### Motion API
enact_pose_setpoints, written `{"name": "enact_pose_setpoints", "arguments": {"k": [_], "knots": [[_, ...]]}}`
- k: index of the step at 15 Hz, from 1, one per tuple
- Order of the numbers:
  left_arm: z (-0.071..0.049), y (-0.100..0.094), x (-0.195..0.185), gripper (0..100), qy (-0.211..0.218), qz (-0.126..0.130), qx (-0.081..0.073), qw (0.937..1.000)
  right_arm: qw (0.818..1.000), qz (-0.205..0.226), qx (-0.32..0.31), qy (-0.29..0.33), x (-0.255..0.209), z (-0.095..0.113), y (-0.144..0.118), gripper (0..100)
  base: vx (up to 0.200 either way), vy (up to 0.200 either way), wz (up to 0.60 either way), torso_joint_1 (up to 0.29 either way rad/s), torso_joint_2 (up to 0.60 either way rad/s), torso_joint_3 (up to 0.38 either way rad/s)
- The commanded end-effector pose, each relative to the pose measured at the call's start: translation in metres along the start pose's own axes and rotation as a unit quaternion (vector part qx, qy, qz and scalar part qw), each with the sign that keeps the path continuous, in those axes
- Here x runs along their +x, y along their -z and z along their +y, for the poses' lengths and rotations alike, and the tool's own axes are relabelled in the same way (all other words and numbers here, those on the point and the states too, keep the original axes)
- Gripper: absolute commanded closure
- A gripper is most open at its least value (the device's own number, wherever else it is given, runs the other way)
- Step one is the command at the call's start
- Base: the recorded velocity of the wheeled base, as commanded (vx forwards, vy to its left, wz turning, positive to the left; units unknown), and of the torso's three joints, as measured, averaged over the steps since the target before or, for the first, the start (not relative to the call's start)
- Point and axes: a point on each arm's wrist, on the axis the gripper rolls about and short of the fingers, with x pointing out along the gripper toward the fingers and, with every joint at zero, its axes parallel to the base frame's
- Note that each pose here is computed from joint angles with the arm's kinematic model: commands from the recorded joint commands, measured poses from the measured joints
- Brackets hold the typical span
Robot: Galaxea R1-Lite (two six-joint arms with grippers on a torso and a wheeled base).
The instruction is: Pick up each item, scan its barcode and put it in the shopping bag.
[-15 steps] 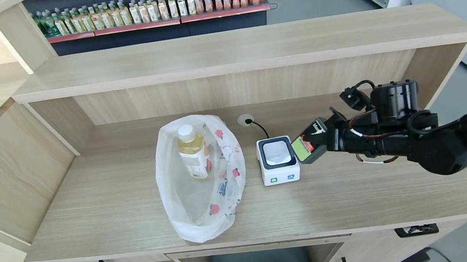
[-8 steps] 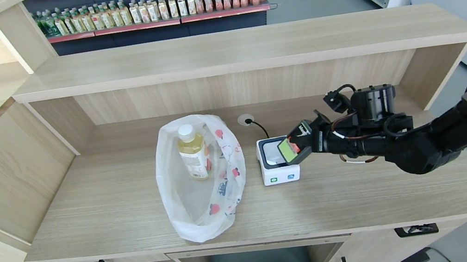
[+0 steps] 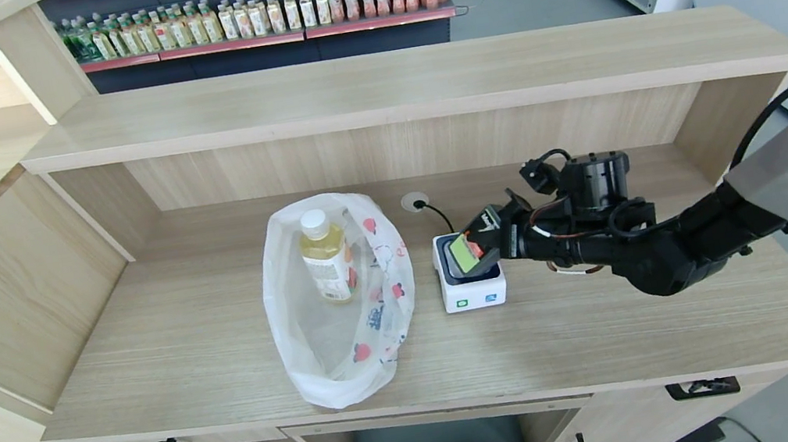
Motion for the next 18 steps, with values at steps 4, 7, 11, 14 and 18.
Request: {"name": "enact_pose_setpoints", "arguments": {"k": [4,7,11,14,18], "knots": [[0.000,0.000,0.000,0,0.000,0.000,0.000,1.0000,1.000,0.008,-0.001,-0.006,0.015,0.000,0.009,100,0.000,0.000,0.00,0.000,0.00,0.000],[0.000,0.000,0.000,0,0.000,0.000,0.000,1.0000,1.000,0.011,-0.001,-0.007,0.016,0.002,0.011,100,0.000,0.000,0.00,0.000,0.00,0.000],[0.000,0.000,0.000,0,0.000,0.000,0.001,1.0000,1.000,0.009,-0.001,-0.007,0.016,0.002,0.010,100,0.000,0.000,0.00,0.000,0.00,0.000],[0.000,0.000,0.000,0,0.000,0.000,0.001,1.0000,0.999,-0.032,-0.018,-0.019,-0.003,0.018,-0.021,100,0.000,0.000,0.00,0.000,0.00,0.000],[0.000,0.000,0.000,0,0.000,0.000,0.001,1.0000,0.989,-0.081,-0.121,-0.003,-0.077,0.047,-0.068,100,0.000,0.000,0.00,0.000,0.00,0.000]]}}
